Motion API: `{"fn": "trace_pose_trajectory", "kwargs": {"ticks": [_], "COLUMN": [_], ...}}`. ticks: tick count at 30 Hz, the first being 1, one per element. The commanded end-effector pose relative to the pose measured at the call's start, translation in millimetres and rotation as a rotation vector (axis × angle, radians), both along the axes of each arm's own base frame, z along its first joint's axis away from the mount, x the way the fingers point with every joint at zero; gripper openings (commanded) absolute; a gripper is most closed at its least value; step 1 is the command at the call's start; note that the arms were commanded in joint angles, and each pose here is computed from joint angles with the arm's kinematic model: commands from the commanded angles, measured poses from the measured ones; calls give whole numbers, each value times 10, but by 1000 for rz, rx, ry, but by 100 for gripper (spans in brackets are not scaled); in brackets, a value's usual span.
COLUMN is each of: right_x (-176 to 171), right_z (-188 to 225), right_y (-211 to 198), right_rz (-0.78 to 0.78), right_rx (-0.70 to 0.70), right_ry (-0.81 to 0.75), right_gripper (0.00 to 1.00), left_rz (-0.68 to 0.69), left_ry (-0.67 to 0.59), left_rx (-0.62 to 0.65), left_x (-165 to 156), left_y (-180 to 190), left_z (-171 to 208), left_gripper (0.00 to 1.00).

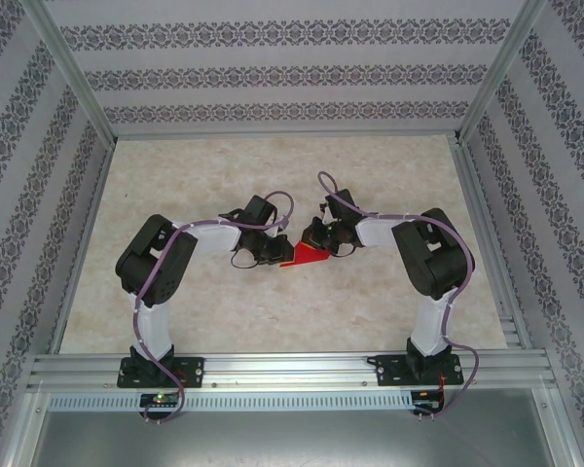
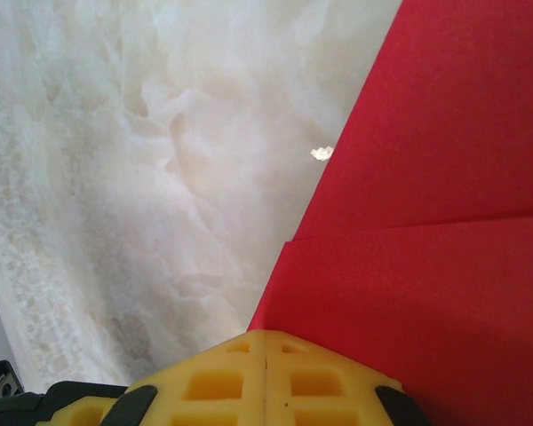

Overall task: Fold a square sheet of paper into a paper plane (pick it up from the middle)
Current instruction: Fourth fold the wing at the center of the table.

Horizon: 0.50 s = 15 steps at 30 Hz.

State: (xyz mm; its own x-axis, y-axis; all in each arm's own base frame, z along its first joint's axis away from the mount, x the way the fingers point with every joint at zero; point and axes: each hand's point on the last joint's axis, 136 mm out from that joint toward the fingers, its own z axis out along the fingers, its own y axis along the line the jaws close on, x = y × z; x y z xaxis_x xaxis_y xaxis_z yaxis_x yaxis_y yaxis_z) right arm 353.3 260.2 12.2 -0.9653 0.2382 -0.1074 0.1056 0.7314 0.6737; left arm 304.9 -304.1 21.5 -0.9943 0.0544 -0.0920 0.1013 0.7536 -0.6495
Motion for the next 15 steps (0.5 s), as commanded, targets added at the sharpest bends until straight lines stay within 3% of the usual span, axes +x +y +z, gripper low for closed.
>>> {"fn": "trace_pose_trajectory", "kwargs": {"ticks": [1,15], "right_x": [-197,-253], "right_z": [-458,-517], "right_y": [-271,-309], "right_rz": [-24,-15], "right_rx": [-143,-164], "right_ry": [116,140], "right_gripper": [0,0], "left_rz": [12,-19], "left_ry": [22,90], "left_rx": [112,182], "left_x": [-40,-368], "left_y": [200,449], "left_z": [-156,-409], "left_gripper": [17,10]}}
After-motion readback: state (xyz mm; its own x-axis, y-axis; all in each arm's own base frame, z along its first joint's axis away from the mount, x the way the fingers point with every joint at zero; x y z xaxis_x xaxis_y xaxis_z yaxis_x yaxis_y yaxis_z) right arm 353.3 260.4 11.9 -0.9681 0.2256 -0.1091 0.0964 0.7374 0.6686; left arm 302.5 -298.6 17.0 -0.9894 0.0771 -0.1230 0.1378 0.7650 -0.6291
